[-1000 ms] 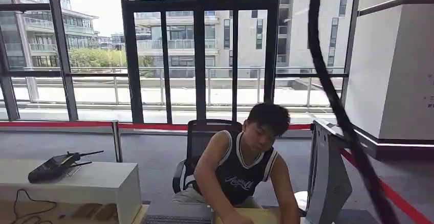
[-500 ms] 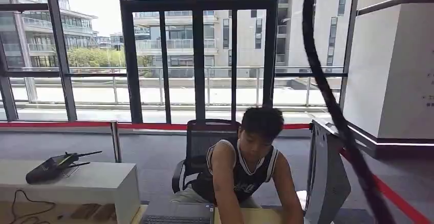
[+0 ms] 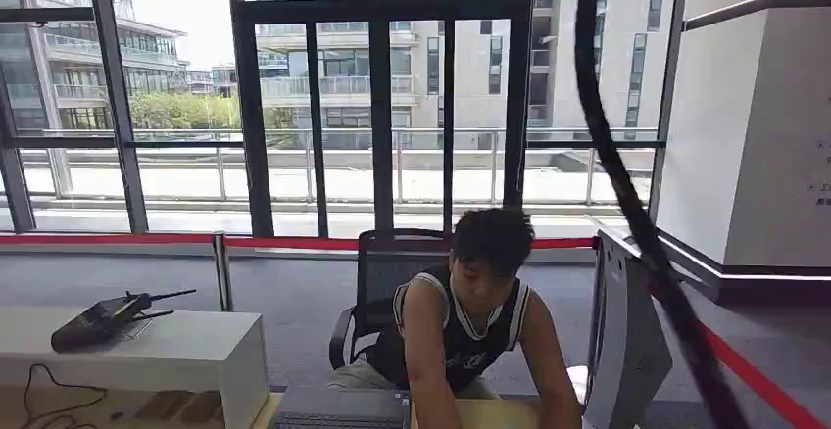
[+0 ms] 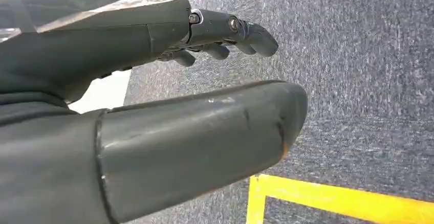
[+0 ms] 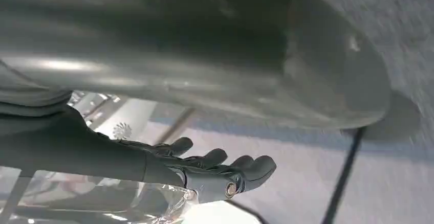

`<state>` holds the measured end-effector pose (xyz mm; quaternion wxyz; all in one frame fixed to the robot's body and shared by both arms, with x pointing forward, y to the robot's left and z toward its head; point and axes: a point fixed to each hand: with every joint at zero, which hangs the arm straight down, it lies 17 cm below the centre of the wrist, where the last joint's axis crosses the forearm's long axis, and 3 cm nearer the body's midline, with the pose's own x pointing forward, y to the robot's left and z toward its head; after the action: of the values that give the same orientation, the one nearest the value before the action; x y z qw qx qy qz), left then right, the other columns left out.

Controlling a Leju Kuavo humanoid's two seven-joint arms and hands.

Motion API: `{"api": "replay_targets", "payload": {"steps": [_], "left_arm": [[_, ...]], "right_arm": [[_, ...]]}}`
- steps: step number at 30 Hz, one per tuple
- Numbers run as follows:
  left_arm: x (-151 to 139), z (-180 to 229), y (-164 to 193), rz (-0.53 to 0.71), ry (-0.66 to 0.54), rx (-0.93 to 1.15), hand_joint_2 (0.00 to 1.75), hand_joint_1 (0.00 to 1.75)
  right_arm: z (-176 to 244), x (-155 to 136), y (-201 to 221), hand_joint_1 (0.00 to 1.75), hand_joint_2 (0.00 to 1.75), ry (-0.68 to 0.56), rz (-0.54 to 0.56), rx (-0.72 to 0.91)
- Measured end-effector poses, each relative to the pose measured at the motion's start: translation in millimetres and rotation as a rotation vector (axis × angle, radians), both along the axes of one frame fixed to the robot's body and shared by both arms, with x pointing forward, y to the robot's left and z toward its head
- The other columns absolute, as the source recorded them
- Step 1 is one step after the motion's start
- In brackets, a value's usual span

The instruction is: Pass the card to the sensor for recognition and then transmit it.

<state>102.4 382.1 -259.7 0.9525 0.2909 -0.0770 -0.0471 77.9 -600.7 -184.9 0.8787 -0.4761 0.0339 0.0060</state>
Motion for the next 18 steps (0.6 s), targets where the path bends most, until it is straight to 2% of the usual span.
{"api": "replay_targets", "payload": {"steps": [9,18], "left_arm": [[1.0,-0.5,-0.6,-0.029,0.005,-0.003,0.0,0.0],[1.5,-0.4,-0.6,-0.038,0.005,-0.002,0.0,0.0]], "right_arm": [[-45.3,-15.1,69.0,0.0,0.0,0.107,0.043,0.306],[-59.8,-13.7,105.8,0.0,0.0,0.146,0.131,0.399]]}}
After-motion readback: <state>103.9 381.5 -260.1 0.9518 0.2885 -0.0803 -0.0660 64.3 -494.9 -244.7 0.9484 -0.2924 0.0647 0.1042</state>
